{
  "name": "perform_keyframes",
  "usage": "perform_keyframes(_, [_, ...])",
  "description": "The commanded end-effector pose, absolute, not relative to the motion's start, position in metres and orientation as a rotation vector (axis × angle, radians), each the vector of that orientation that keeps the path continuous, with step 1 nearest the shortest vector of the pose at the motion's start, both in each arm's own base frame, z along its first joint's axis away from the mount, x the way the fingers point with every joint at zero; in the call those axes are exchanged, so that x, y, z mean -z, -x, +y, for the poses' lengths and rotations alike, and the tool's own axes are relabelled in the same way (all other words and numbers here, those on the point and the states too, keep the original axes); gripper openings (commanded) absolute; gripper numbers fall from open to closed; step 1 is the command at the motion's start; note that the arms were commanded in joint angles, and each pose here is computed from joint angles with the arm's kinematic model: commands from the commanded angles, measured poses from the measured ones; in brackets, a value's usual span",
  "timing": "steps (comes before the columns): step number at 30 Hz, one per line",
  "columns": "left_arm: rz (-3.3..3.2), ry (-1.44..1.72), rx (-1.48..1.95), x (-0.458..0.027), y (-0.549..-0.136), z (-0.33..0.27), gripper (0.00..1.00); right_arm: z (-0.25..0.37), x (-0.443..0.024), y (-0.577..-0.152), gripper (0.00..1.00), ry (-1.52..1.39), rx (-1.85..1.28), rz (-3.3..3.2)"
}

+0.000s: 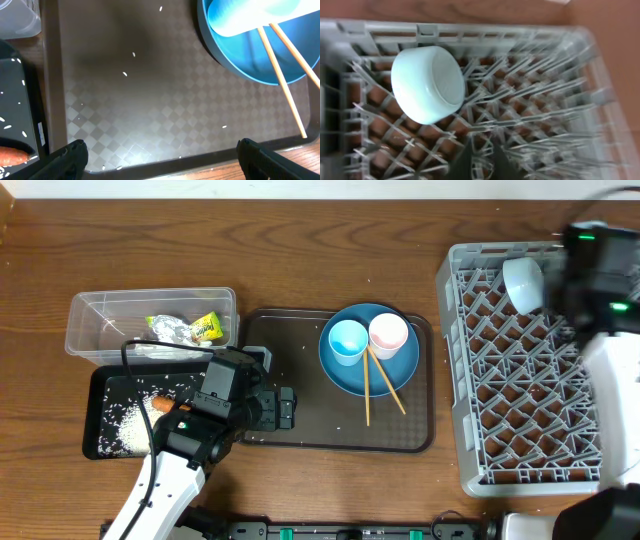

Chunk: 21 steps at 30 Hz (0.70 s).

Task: Sort waste into correct bins and load items into the dishwasher rack
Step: 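Lower the bowl upside down into the rack's far corner and release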

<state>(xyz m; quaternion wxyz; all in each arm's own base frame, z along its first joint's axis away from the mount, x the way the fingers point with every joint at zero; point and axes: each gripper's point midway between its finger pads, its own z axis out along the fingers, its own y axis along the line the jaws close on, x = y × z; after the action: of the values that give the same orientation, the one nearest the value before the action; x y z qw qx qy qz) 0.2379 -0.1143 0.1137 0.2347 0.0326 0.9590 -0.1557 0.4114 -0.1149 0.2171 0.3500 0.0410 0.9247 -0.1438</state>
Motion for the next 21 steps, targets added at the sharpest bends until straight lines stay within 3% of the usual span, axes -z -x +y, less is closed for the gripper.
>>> perform_keyframes(1, [2.619, -0.090, 0.423, -0.117, -0.240, -0.114, 0.98, -0.089, -0.210, -0.421, 0.01, -0.180, -0.180, 2.351])
perform_keyframes(16, [2.620, -0.090, 0.422, -0.117, -0.240, -0.114, 0.98, -0.103, -0.109, -0.459, 0.03, -0.230, -0.297, 2.464])
perform_keyframes(21, [2.619, -0.090, 0.423, -0.117, -0.240, -0.114, 0.98, -0.091, -0.102, -0.462, 0.01, -0.203, -0.341, 2.475])
